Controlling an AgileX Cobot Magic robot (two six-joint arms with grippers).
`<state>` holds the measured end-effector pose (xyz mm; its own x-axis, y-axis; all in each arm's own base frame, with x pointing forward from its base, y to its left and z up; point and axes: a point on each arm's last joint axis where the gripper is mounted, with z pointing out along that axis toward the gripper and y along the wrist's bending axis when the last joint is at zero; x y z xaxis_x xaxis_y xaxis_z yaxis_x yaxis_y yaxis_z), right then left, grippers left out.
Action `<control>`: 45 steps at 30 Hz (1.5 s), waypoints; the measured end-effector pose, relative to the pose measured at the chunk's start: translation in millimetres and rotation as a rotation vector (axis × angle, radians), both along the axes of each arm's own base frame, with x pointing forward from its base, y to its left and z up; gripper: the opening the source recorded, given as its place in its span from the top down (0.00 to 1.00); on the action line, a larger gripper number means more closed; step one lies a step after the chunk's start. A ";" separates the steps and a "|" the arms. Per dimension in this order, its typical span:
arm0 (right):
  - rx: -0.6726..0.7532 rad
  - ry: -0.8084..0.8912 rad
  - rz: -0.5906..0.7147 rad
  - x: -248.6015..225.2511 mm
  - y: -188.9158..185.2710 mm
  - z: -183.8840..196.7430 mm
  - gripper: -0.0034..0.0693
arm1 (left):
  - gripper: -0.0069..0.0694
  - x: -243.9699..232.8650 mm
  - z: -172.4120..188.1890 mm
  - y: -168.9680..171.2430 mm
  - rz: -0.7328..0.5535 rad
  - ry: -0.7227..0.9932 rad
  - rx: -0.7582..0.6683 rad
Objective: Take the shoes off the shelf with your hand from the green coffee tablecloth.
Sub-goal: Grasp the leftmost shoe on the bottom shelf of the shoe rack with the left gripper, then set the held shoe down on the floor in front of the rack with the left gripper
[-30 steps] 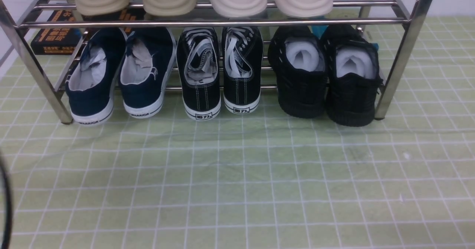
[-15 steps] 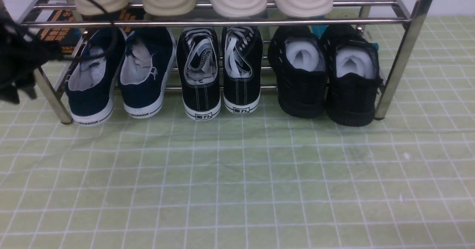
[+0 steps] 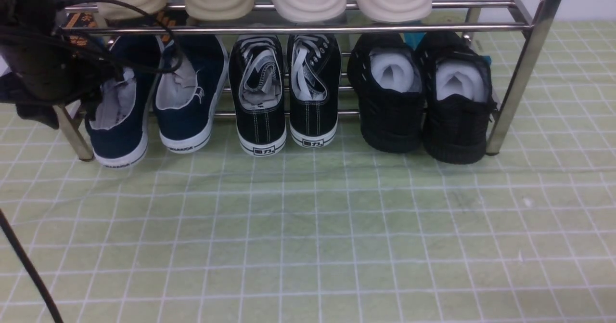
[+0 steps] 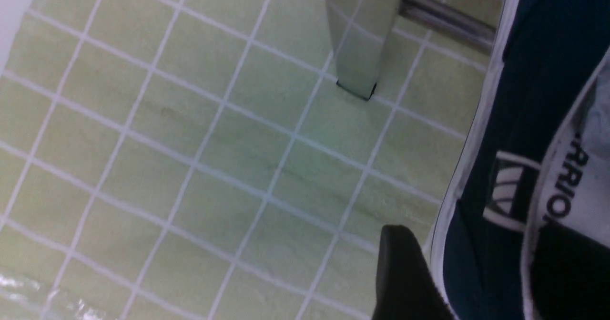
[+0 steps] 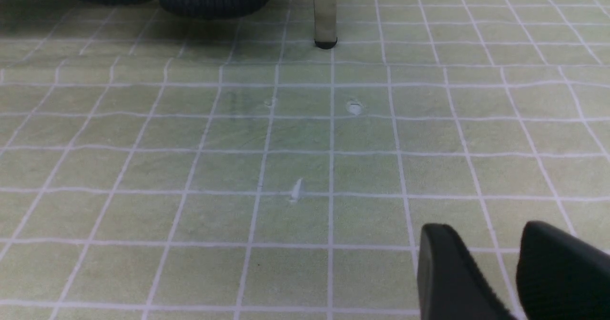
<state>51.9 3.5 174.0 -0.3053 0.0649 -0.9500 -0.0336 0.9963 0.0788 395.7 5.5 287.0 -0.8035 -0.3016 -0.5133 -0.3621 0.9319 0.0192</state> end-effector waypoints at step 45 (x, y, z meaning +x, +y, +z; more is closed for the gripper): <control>0.000 0.000 0.000 0.0 0.0 0.0 0.62 | 0.86 -119.9 84.7 0.2 -0.069 0.074 -0.013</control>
